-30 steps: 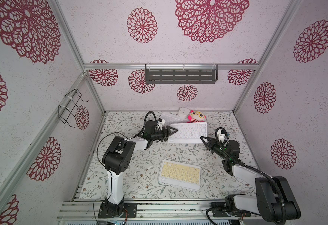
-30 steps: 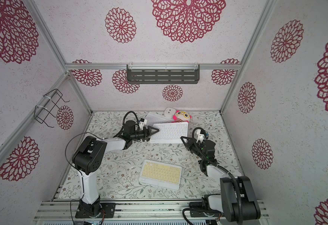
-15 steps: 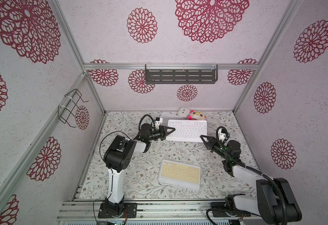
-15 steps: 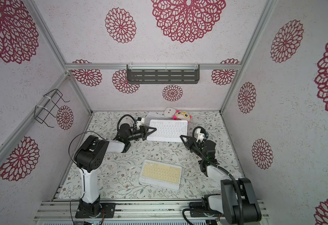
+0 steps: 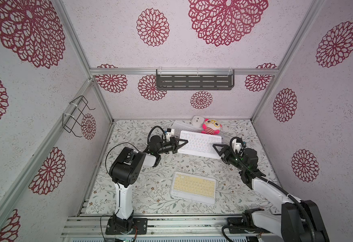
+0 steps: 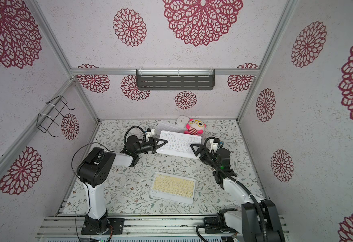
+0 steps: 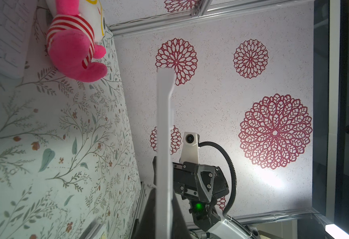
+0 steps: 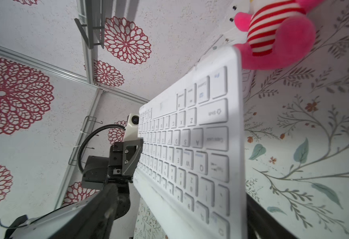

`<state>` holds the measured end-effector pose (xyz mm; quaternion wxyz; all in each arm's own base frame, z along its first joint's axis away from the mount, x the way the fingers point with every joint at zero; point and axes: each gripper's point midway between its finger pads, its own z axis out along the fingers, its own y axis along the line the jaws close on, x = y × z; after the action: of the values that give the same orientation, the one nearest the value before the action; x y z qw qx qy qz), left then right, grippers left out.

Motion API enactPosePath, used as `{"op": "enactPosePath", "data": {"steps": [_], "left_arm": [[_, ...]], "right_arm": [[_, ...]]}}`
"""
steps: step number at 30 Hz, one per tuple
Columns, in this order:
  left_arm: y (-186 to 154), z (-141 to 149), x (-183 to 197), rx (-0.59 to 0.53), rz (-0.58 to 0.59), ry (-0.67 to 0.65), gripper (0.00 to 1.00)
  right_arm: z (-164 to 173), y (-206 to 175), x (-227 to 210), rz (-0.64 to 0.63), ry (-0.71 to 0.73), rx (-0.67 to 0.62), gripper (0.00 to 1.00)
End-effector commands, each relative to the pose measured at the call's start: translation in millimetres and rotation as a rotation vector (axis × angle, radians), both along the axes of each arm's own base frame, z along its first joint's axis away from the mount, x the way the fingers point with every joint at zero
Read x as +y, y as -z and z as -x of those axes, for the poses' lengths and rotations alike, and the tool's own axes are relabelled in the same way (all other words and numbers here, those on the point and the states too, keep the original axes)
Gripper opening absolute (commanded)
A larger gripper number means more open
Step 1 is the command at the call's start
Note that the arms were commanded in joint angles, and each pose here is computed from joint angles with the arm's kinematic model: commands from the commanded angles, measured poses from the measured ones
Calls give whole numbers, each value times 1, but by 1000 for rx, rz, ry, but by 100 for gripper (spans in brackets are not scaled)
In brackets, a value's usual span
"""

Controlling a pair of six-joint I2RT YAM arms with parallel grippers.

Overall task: Stack the numeric keypads
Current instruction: Pick up the numeric keypad from the center of the board, then place the numeric keypad at the numeric keypad.

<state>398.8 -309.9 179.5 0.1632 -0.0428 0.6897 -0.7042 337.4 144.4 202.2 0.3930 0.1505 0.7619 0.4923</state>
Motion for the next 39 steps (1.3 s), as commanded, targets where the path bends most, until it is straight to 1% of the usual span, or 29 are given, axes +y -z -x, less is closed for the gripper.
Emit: {"op": "enactPosePath", "data": {"steps": [1, 2, 5, 7, 11, 14, 16, 18, 21, 23, 26, 29, 33, 39], "left_arm": [[-47, 20, 8, -76, 63, 23, 0], [-44, 26, 9, -58, 55, 27, 0], [-37, 48, 16, -18, 34, 45, 0], [-32, 64, 20, 6, 19, 59, 0], [-12, 101, 16, 63, -44, 101, 0], [8, 129, 5, 88, -131, 140, 0], [18, 144, 1, 98, -176, 157, 0], [24, 155, 1, 101, -193, 160, 0], [34, 165, 5, 118, -209, 147, 0], [39, 169, 7, 123, -220, 136, 0], [48, 173, 6, 121, -245, 114, 0], [61, 174, 5, 130, -282, 85, 0], [60, 175, 5, 113, -242, 52, 0], [65, 177, 9, 102, -246, 23, 0]], "right_arm": [[0, 8, -22, 182, 97, 30, 93], [2, 14, -29, 223, 122, 64, 96], [11, 29, -45, 325, 174, 139, 97], [18, 37, -49, 354, 176, 179, 97], [38, 55, -41, 413, 128, 264, 97], [56, 66, -31, 477, 79, 308, 97], [66, 70, -25, 492, 52, 322, 97], [76, 74, -22, 486, 37, 330, 97], [88, 78, -17, 466, 21, 337, 97], [95, 85, -16, 475, 20, 356, 97], [105, 100, -12, 479, 10, 396, 97], [107, 109, -6, 450, 9, 405, 97], [107, 114, 3, 429, 8, 410, 97], [118, 129, 12, 445, -23, 463, 96]]}}
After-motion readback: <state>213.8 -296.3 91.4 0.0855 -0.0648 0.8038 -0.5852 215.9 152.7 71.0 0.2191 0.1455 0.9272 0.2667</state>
